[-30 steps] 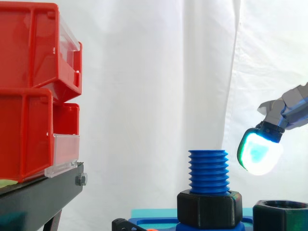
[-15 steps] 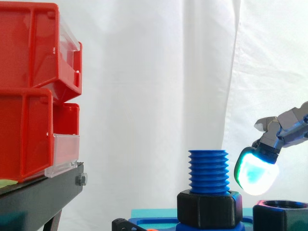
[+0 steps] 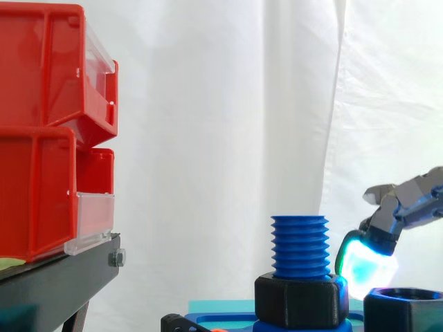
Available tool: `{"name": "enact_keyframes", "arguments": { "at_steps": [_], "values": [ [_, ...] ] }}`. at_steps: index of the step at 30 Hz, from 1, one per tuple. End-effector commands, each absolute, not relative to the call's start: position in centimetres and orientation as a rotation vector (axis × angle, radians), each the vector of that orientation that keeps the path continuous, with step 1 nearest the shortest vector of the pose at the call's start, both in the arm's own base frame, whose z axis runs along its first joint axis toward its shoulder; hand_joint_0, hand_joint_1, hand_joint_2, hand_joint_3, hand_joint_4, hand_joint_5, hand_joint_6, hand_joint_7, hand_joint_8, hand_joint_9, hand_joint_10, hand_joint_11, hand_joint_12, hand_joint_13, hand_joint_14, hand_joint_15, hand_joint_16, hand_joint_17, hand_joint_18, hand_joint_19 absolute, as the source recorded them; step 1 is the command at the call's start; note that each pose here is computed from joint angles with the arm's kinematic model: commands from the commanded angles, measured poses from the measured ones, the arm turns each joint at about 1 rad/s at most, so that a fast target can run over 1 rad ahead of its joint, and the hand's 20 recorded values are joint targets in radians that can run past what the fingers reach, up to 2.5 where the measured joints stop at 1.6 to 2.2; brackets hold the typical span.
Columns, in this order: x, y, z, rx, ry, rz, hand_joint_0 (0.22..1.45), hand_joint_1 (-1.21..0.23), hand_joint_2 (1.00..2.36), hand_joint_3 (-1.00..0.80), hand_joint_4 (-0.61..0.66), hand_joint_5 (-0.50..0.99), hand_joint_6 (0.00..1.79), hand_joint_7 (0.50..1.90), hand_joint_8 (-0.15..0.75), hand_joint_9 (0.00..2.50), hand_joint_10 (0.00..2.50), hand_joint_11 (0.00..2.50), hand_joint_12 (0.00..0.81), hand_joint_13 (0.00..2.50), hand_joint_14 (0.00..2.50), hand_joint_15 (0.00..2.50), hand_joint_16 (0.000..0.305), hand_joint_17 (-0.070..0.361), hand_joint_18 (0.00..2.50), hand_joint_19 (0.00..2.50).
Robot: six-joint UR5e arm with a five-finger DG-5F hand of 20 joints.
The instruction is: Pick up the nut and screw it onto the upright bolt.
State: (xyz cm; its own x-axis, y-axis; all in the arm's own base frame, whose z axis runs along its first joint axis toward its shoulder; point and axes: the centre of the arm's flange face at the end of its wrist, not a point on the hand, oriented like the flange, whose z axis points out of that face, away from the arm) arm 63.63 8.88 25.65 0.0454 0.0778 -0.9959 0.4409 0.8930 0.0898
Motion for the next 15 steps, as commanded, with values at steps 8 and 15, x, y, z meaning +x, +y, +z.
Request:
{"name": "enact_keyframes", "arguments": {
  "at_steps": [8,15],
  "values": [
    [63.84,9.18,25.34,0.428,1.505,-0.282,0.35,-0.60,1.00,-0.50,0.22,-0.29,0.50,0.69,0.315,0.09,0.00,0.00,0.461,0.06,0.00,0.00,0.065,0.147,0.00,0.00],
    [63.83,9.16,25.34,0.428,1.505,-0.284,0.37,-0.62,1.00,-0.50,0.25,-0.26,0.50,0.72,0.324,0.19,0.00,0.00,0.450,0.16,0.00,0.00,0.063,0.141,0.01,0.00]
  ]
}}
